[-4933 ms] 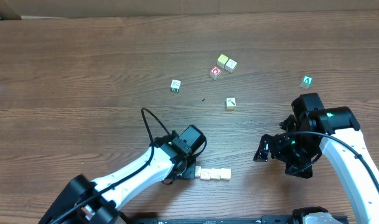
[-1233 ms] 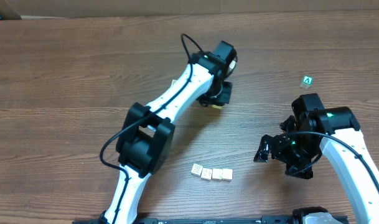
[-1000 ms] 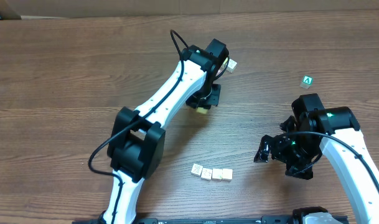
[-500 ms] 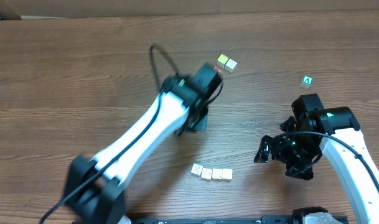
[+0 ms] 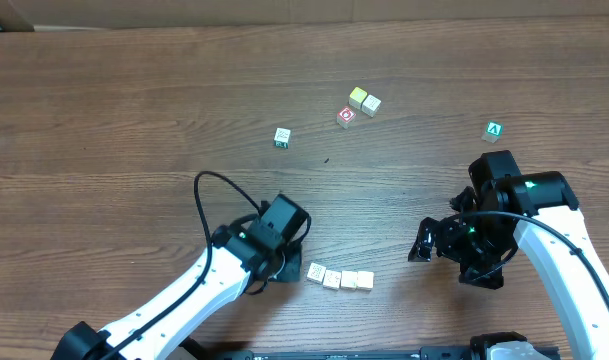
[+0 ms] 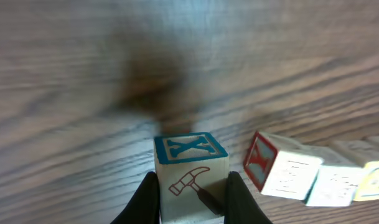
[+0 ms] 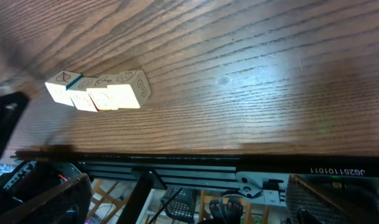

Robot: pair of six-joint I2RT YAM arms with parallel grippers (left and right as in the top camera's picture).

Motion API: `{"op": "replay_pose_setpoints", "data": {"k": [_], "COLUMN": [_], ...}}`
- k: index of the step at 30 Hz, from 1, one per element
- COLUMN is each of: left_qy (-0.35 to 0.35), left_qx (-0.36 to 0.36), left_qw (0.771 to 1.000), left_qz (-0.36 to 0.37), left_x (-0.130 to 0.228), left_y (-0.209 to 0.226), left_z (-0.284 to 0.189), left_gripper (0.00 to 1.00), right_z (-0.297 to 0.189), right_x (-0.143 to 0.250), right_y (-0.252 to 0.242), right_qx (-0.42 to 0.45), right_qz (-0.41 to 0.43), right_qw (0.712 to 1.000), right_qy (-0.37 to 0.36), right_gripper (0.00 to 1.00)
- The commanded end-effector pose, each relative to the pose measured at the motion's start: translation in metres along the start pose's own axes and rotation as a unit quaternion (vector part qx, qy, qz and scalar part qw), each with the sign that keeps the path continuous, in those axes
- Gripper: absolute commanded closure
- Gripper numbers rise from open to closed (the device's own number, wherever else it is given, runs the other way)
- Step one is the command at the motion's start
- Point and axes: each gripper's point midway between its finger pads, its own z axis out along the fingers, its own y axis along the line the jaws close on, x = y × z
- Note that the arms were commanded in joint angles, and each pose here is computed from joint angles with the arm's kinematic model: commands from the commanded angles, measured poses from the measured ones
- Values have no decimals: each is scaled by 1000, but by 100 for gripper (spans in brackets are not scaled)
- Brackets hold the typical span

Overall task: Flip 5 blocks
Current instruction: 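Carry the blue-X block forward and place it at the row's left end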

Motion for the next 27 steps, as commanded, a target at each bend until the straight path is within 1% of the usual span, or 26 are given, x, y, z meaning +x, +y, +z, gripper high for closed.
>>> {"op": "replay_pose_setpoints", "data": {"k": [1, 11, 16, 20, 27], "left_qy": [11, -1, 8, 17, 37], "left_qx": [33, 46, 46, 60, 52], "left_qw": [999, 999, 999, 998, 998], "left_qz": [8, 27, 26, 27, 25], "left_x": [10, 4, 5, 6, 10], "left_y": [-8, -14, -15, -21, -19], "left_z": [7, 8, 15, 20, 31], "left_gripper": [96, 94, 94, 94, 94], "right_z": [-4, -4, -4, -4, -4], "right_x": [-3, -2, -2, -2, -2], "right_y": [3, 6, 6, 6, 6], "right_qx": [-7, -14, -14, -14, -13], "right_qz": [-1, -2, -2, -2, -2], "right_qw": [1000, 1000, 1000, 1000, 1000], "right_qy": [-8, -5, -5, -5, -5], "right_gripper": [0, 0, 0, 0, 0]}}
